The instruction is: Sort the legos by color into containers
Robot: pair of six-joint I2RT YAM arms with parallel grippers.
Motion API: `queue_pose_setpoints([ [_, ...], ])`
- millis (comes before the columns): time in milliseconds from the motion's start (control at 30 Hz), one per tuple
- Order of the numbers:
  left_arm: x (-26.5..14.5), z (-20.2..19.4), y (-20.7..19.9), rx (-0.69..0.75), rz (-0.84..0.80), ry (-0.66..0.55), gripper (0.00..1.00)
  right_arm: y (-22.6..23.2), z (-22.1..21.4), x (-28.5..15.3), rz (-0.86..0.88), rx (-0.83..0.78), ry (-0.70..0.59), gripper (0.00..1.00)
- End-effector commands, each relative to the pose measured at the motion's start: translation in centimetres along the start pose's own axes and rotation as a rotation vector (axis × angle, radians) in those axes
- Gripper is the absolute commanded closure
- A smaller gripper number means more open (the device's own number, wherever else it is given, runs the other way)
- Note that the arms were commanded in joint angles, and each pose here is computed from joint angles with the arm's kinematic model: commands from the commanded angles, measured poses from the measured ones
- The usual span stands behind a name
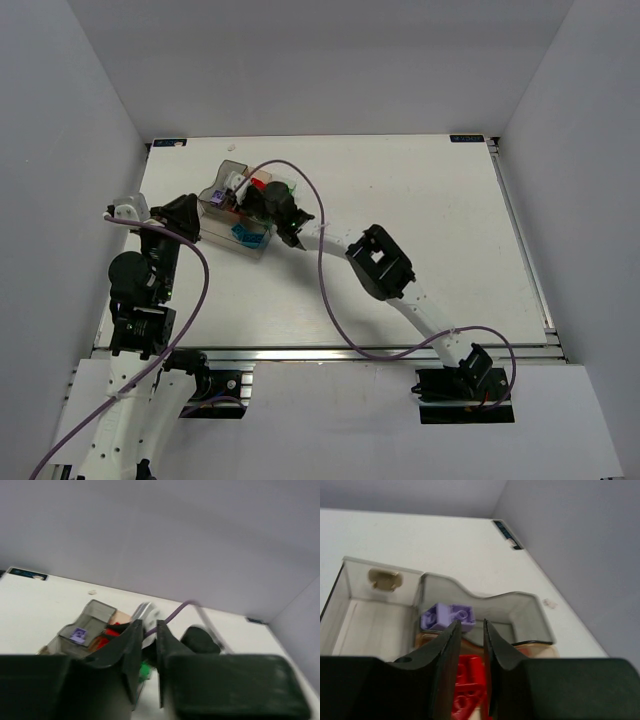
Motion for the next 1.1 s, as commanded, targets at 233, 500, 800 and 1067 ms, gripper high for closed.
queue_pose_setpoints([
  [233, 0.7, -1.6, -2.5, 0.079, -0.218, 0.043, 0.98, -9.2, 12.2, -13.3, 0.166, 0.116, 0.441, 1.00],
  [500, 0.3, -5.3, -6.5, 0.122, -0.587, 0.211, 0.13, -8.6, 9.4, -31.3, 0.331, 0.267, 0.878, 0.39],
  [800, 0.9, -9.5, -6.4, 0.044, -0.649, 0.389, 0.02, -5.4, 11.3, -43.2, -0.022, 0.214, 0.692, 0.11],
  [1067, 0.4, -13.0, -4.6, 0.045, -0.608, 0.493, 0.02, -5.1, 7.7, -46.1, -0.309, 0.293, 0.617, 0.11],
])
Point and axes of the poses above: each gripper's point midway between its finger pads, its own x axis out along the fingers, its own y axis along the line the jaws close on, z = x × y, the point moved 3 cm from there along -x, back along the fingers, and after that the axes turned 4 degrees about -x, right-handed, at the moved point
